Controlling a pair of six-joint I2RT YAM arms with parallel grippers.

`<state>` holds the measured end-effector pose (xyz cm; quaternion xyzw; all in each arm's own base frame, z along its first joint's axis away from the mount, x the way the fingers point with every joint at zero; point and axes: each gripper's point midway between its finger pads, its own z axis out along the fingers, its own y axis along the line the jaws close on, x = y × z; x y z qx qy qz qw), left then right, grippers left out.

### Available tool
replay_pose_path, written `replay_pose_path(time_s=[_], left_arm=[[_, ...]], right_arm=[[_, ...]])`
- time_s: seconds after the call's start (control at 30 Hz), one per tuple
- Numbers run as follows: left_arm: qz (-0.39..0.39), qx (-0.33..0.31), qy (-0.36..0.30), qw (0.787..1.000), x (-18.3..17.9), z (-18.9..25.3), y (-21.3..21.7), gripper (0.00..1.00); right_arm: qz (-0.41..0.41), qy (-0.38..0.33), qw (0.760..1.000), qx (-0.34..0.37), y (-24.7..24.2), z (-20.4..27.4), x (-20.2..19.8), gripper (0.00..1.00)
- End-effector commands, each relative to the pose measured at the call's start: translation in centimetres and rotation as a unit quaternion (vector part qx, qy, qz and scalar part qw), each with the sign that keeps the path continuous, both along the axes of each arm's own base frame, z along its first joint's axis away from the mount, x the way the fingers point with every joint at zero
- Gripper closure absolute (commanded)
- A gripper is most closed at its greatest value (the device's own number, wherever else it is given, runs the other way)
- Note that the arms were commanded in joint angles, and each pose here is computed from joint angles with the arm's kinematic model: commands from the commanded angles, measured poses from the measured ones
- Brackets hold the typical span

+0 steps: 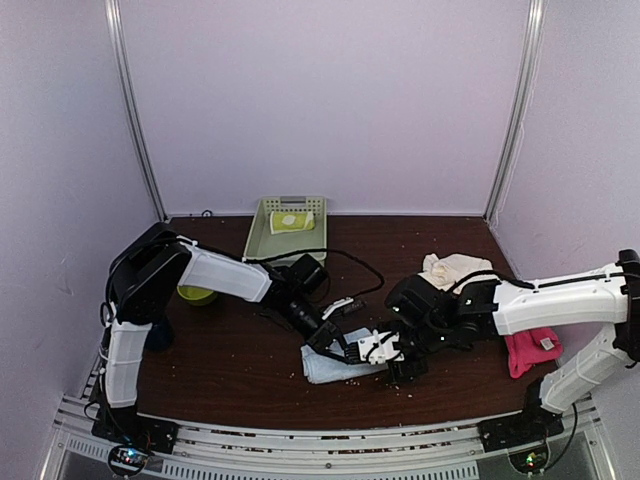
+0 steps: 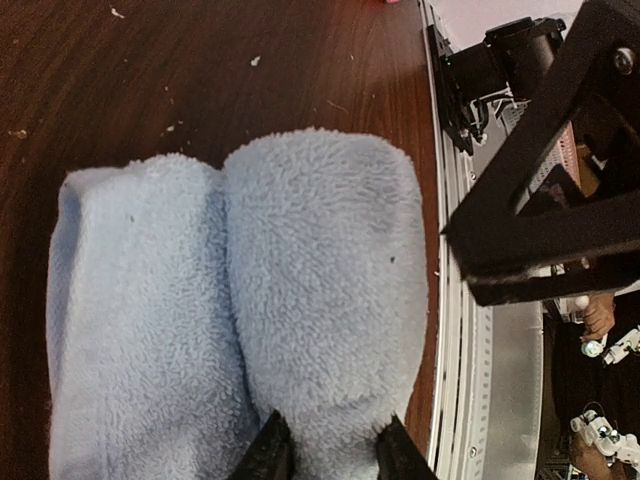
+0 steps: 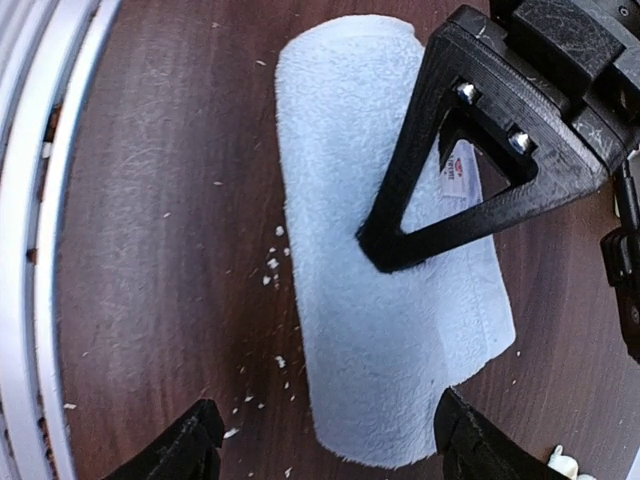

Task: Roll the towels
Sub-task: Roll the towel at the center of the board.

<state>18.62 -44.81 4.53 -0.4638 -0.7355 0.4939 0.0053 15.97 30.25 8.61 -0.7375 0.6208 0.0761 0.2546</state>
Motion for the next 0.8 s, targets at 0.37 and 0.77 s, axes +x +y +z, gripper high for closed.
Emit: replay_pose_path(time_s=[0.37, 0.77], left_arm=[[0.007, 0.012, -0.008, 1.0, 0.5, -1.6, 0.6, 0.69], [0.1, 0.024, -0.211, 0.972, 6.2, 3.4, 3.1, 0.41]], right_arm=[[-0.003, -0.074, 0.997, -0.013, 2.3, -4.5, 2.3, 0.39], [0.038, 0.024, 0.997, -0.069, 2.1, -7.7, 0.0, 0.74]])
